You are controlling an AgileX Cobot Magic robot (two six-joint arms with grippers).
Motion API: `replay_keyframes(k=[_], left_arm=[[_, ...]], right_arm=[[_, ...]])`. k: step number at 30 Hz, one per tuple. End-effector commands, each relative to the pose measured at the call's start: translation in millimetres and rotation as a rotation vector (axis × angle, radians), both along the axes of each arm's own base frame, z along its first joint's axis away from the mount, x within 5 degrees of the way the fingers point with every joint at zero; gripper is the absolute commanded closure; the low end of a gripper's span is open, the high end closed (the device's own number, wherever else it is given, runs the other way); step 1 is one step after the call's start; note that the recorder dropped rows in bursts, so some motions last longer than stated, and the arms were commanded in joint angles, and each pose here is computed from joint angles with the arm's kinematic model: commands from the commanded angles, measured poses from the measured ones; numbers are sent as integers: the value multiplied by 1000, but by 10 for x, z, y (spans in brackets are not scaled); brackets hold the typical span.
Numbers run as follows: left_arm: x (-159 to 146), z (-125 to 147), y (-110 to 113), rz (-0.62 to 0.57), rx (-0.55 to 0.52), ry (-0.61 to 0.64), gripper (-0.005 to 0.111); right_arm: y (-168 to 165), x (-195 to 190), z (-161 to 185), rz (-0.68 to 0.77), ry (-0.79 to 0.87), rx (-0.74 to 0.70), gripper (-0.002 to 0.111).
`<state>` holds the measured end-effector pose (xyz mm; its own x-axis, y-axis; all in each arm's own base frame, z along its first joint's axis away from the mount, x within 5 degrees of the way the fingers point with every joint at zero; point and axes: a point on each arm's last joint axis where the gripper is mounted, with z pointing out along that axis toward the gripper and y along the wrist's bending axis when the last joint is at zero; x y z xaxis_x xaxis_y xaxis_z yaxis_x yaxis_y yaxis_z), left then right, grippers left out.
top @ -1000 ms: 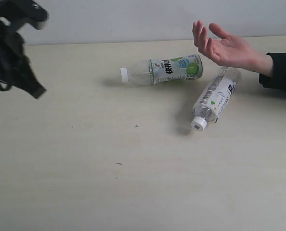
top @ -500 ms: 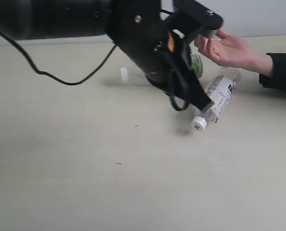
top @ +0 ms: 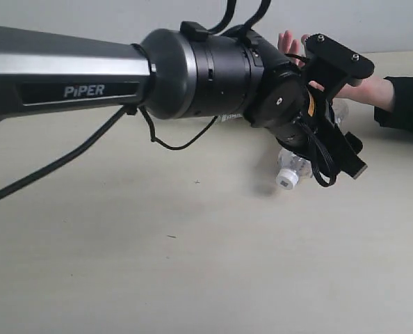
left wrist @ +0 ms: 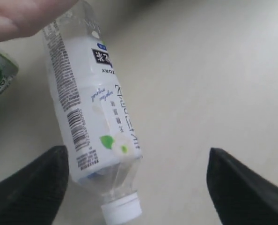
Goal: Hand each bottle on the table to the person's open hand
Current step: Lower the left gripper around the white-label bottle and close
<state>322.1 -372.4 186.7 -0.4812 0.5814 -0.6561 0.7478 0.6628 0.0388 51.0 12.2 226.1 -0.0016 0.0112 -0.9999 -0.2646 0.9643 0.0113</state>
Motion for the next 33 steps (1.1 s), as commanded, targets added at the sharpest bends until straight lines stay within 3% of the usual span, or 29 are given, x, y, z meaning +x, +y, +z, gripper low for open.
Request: replay_keyframes(k=[1, 21, 33], left_arm=[[62, -17, -83, 29, -90, -45, 27], [210, -378, -72, 201, -128, -9, 27], [274, -488, -61, 212, -157, -4, 27]], right_arm=[[5, -1, -6, 6, -13, 3, 108], [5, -1, -6, 6, -13, 4, 108], [5, -1, -6, 6, -13, 4, 108]])
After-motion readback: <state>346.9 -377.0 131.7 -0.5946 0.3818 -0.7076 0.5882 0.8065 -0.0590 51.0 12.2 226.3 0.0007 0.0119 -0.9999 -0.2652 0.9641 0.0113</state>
